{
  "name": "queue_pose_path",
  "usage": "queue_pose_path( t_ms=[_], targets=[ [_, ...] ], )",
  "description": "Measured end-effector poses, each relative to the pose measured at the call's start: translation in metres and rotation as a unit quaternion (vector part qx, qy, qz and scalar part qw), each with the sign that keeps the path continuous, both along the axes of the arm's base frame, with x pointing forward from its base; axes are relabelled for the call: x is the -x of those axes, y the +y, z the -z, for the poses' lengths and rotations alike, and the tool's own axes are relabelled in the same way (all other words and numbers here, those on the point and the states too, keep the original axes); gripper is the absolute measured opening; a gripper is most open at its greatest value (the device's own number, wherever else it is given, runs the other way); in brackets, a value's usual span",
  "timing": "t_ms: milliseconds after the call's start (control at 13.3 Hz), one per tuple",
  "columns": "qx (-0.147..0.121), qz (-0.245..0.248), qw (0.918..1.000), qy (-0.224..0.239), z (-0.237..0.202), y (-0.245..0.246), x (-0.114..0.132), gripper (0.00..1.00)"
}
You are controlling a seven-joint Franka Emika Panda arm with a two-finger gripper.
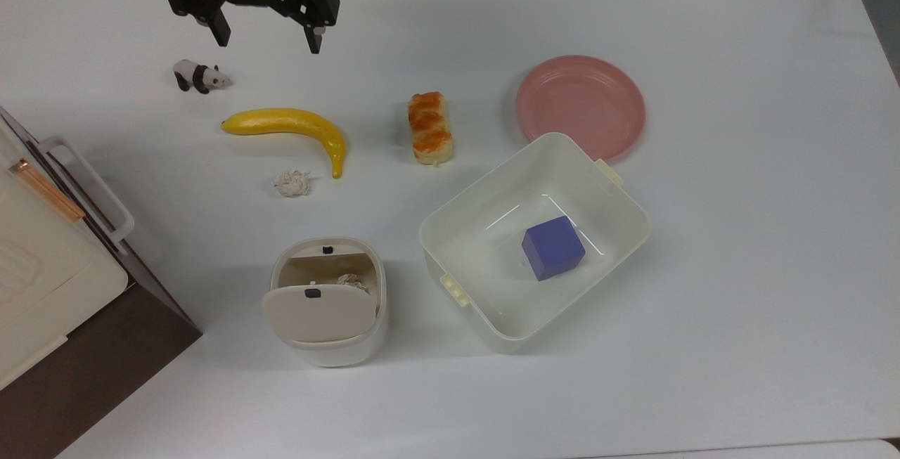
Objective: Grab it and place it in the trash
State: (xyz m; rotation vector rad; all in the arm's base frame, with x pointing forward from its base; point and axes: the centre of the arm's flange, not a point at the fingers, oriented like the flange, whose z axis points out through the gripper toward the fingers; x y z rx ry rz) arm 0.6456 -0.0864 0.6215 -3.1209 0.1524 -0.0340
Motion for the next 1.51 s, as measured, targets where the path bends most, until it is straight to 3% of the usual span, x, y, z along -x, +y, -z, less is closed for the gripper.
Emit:
queue_pose_path(
  t_ms=[1508],
  targets=[
    [0.006,-0.005,1.0,0.004,0.0036,0.0044,-0.0007,1.0]
  ],
)
